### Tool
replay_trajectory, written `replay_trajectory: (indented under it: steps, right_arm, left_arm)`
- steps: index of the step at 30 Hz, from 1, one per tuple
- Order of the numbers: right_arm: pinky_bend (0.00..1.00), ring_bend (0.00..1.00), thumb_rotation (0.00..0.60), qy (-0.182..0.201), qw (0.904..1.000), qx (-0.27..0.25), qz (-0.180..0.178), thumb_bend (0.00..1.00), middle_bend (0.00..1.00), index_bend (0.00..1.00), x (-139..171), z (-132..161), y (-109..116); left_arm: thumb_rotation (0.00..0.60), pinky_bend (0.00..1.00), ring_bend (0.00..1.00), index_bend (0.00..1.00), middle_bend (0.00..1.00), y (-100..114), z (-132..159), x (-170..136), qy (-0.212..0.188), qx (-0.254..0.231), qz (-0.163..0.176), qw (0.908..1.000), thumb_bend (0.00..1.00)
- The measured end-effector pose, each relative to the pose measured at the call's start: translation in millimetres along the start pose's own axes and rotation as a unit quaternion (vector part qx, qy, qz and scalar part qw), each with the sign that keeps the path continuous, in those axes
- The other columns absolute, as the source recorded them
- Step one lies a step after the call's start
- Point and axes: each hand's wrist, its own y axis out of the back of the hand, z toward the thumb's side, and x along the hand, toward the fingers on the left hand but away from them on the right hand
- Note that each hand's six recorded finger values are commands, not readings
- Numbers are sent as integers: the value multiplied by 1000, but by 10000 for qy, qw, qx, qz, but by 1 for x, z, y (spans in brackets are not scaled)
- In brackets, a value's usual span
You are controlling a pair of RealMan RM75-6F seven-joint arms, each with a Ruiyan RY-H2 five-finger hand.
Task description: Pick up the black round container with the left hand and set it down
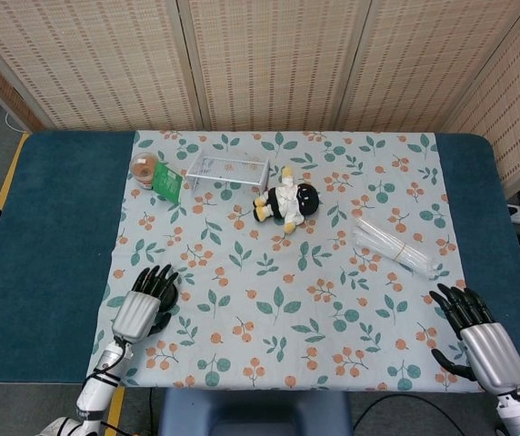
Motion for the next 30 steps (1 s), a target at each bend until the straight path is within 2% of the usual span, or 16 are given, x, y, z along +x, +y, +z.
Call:
replay_trajectory:
  steps: [8,12,15,17,22,25,27,28,30]
  right_arm:
    - [0,0,600,-6,10000,1,33,181,0,0,-1,-1,-1]
    - [0,0,600,-9,10000,5,48,181,0,0,-1,-1,-2]
    - [0,0,600,-5,10000,7,62,181,0,0,-1,0,-2]
    - [0,0,600,0,10000,3,74,181,0,0,-1,0,-3]
    - [0,0,600,10,10000,6,96,181,0,0,-1,1,-4]
    - [0,0,600,6,10000,5,91,181,0,0,-2,1,-4]
    - [0,0,600,9,10000,0,87,181,0,0,-1,1,-3]
    - [0,0,600,11,10000,-2,86,181,0,0,-1,1,-3]
    - [0,0,600,12,10000,-12,78,181,0,0,-1,1,-3]
  left_arm:
    - [600,104,0,0,29,-4,-11,5,126,-1,-185,9997,304]
    - [600,143,59,36,100,-2,-14,7,145,49,-150,9998,327]
    - [600,230,211,184,240,1,-16,7,167,60,-64,9998,450]
    - [600,314,302,269,330,3,-17,7,200,56,15,9998,569]
    - [600,479,423,415,460,10,-18,6,249,-156,277,9992,756]
    - [600,526,462,461,504,20,-19,5,288,-478,580,9968,830]
    - [600,545,478,483,521,26,-21,4,328,-886,774,9925,857]
    - [600,552,484,492,528,29,-22,5,352,-1122,849,9894,864]
    - [600,559,492,502,537,35,-25,5,419,-1813,998,9775,872]
